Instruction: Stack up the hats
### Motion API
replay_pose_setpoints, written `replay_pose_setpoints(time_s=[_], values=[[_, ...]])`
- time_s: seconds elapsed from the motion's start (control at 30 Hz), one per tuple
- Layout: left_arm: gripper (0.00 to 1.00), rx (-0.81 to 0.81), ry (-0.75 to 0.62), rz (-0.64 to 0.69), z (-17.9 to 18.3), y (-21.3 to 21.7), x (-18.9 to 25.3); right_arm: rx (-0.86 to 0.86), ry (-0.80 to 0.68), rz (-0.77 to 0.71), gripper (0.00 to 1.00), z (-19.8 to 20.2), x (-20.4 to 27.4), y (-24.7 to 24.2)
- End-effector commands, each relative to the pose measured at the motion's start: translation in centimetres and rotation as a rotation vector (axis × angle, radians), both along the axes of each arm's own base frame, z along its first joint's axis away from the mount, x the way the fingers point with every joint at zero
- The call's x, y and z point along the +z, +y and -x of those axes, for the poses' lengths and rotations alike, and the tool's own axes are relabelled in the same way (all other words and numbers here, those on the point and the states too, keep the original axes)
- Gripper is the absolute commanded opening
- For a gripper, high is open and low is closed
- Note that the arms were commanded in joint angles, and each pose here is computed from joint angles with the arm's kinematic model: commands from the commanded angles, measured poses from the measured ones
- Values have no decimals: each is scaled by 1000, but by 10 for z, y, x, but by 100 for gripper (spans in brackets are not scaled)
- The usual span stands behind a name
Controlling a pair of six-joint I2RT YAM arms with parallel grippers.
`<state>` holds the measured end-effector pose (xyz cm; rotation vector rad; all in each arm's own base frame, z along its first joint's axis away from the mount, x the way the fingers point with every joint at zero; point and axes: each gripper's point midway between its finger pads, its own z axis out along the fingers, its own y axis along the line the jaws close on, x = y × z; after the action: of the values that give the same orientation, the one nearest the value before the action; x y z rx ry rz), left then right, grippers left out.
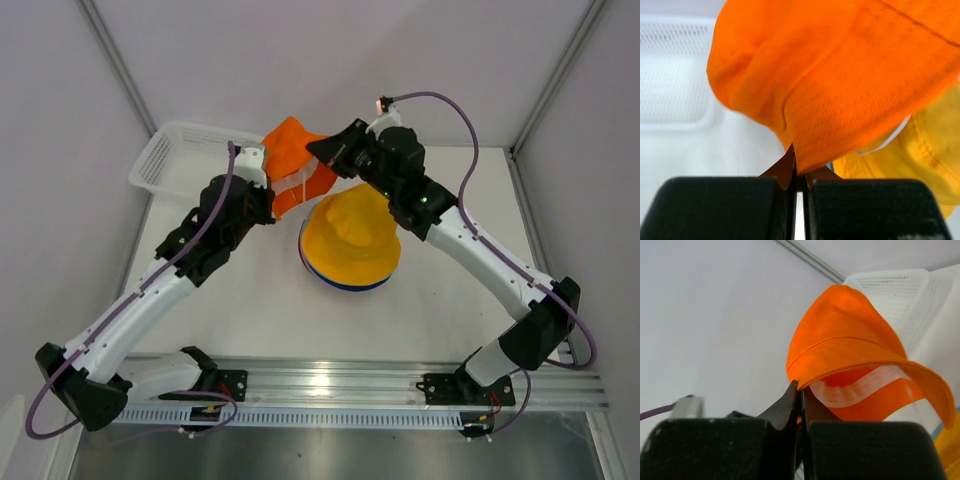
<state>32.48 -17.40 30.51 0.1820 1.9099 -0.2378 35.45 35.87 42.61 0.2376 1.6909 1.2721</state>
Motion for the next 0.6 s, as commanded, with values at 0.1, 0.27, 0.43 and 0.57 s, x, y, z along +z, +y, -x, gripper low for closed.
replay_pose_setpoints(time_s=[0.1,0.27,0.43,0.57], values=[[1,-227,-246,7,23,-15,54,245,-103,143,0,-17,-1,-12],[1,-327,-259,-12,24,-37,50,347,-179,250,0,-34,-3,-17],[1,-348,-260,-106,15,-63,45,439,-217,254,0,-52,-13,-31],[1,-393,-252,-230,13,-84,34,454,-170,268,0,-57,-29,-50]])
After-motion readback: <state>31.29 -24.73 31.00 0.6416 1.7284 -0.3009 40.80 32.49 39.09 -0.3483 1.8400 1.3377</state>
